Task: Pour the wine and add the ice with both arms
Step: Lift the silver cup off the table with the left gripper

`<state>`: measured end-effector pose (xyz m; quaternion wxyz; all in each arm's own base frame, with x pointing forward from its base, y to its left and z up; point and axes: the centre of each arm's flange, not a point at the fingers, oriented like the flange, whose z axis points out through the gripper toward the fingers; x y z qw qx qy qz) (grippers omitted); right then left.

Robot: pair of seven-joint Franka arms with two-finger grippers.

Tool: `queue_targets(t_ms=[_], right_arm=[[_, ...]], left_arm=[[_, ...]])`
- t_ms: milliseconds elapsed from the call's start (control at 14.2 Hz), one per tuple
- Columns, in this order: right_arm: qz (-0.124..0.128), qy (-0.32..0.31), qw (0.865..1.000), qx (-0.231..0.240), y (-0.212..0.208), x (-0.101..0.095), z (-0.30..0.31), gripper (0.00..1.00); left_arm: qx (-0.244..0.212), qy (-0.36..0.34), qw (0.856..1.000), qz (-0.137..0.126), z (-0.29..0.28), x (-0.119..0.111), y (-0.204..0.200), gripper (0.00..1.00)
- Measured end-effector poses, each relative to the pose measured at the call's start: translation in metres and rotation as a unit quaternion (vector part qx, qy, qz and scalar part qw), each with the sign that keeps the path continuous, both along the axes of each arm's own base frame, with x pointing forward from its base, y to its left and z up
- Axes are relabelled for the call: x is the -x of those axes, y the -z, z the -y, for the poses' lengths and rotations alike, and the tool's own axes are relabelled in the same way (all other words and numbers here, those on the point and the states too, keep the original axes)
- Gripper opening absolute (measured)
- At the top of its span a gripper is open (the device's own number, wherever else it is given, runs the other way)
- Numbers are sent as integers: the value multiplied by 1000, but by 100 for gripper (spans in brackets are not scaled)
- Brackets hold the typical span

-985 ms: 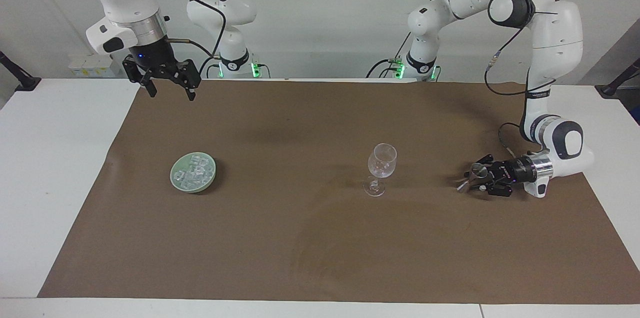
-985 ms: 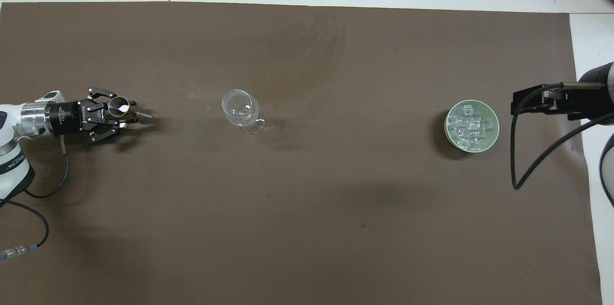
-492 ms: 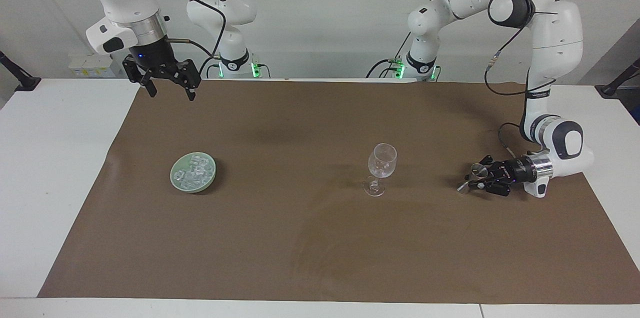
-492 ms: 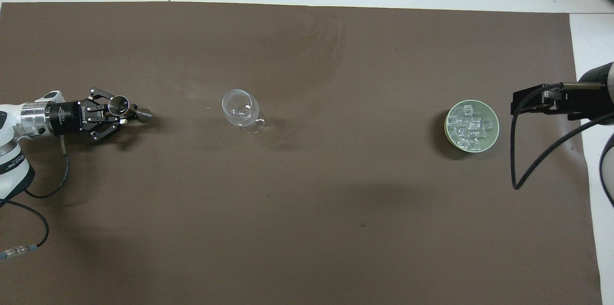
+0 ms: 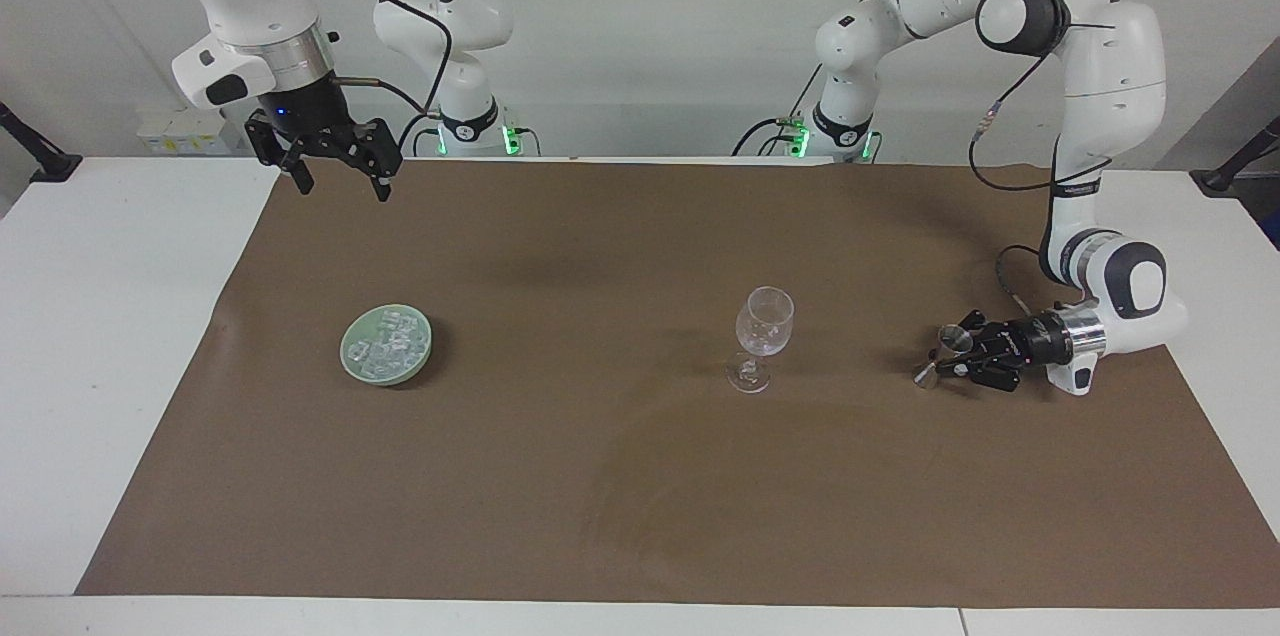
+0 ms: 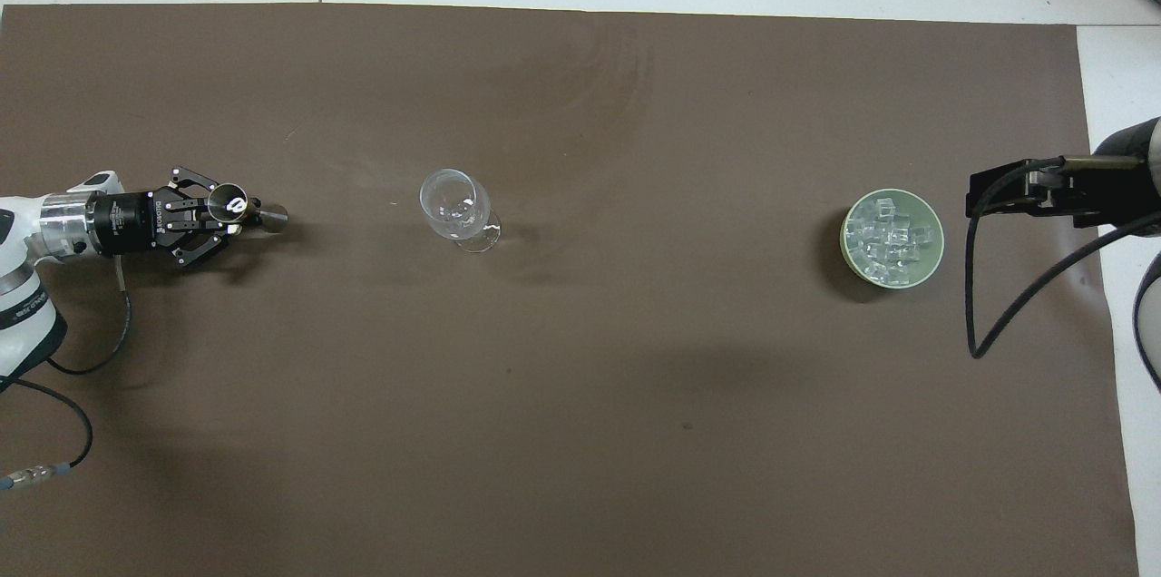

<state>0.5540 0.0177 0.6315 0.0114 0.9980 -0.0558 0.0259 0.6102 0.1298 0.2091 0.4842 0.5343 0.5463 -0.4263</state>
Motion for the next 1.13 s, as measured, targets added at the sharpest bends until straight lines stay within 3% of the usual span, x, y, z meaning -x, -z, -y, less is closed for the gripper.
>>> queue_targets(t_ms=[633,1125], right_arm=[[0,0,1000,0,0,0,0,100],[0,0,1000,0,0,0,0,100]], left_arm=[[11,-7,1000,3,4,-7,-9,22],[18,-15,1000,19,13,-22,-42,22]])
